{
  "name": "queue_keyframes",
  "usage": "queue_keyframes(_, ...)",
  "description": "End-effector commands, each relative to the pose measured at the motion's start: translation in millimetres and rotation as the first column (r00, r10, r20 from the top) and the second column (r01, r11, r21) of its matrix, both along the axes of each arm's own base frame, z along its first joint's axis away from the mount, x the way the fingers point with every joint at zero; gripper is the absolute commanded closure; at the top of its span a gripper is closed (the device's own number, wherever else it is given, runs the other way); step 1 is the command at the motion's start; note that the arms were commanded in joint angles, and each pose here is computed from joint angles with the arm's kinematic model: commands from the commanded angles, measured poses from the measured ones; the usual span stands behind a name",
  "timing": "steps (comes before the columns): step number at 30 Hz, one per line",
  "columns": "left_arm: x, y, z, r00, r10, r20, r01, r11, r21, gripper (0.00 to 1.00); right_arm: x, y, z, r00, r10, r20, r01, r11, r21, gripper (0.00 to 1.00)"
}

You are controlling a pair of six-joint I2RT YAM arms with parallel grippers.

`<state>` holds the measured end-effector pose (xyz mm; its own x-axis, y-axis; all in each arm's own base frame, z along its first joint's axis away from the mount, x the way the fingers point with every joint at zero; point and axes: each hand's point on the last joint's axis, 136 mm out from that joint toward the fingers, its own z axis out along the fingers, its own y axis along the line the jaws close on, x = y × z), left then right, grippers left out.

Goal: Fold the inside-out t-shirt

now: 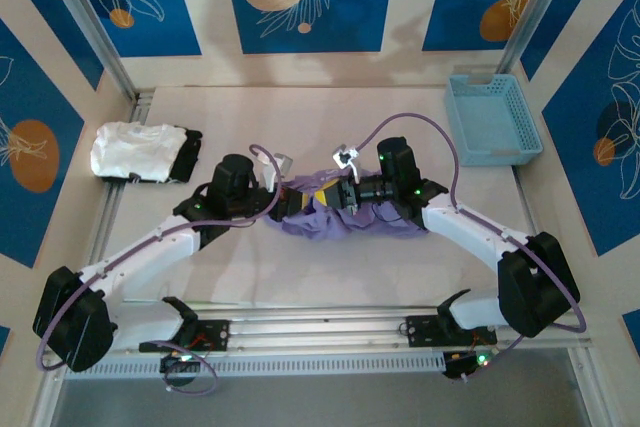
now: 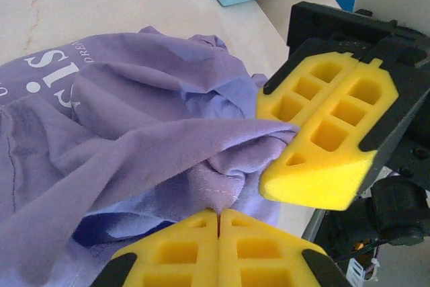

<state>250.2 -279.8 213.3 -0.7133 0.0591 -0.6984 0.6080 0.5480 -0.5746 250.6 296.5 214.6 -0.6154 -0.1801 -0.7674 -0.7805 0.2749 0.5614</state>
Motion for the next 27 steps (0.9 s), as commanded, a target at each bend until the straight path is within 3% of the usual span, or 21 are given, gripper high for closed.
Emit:
queue_keyframes(1, 0.5, -1.3, 27.0, 0.998, -0.020, 0.063, 0.022, 0.999, -0.037, 1.00, 15.2, -7.6, -0.9, 0.995, -0.096, 0.009, 0.096, 0.992, -0.079, 0.99)
queue_keyframes(3, -6.3, -3.1, 31.4, 0.997, -0.051, 0.057, 0.054, 0.998, -0.044, 1.00, 37.6, -24.1, -10.7, 0.962, -0.272, -0.024, 0.262, 0.944, -0.199, 0.95)
queue_keyframes(5, -13.1, -5.9, 39.3, 0.995, -0.081, 0.055, 0.085, 0.994, -0.069, 1.00, 47.3, -35.4, -11.6, 0.932, -0.361, -0.031, 0.339, 0.900, -0.275, 0.90)
queue_keyframes(10, -17.8, -10.0, 62.2, 0.995, -0.082, 0.051, 0.090, 0.983, -0.163, 1.00, 41.7, -40.2, 0.3, 0.922, -0.384, 0.057, 0.383, 0.873, -0.302, 0.78)
queue_keyframes(13, -14.8, -10.1, 66.7, 0.997, -0.064, 0.032, 0.069, 0.982, -0.174, 1.00, 30.9, -42.3, 7.3, 0.925, -0.354, 0.136, 0.379, 0.872, -0.309, 0.69)
queue_keyframes(17, -15.0, -10.2, 72.7, 0.998, -0.060, 0.028, 0.065, 0.980, -0.190, 1.00, 4.7, -34.2, 18.7, 0.934, -0.257, 0.250, 0.317, 0.918, -0.239, 0.63)
queue_keyframes(21, -15.7, -7.6, 78.7, 0.998, -0.050, 0.041, 0.057, 0.980, -0.191, 1.00, -18.6, -27.0, 15.2, 0.944, -0.176, 0.280, 0.230, 0.958, -0.172, 0.59)
queue_keyframes(27, -18.1, -4.7, 82.5, 0.998, -0.044, 0.049, 0.052, 0.980, -0.194, 1.00, -27.5, -6.0, 2.5, 0.944, -0.153, 0.291, 0.201, 0.970, -0.140, 0.55)
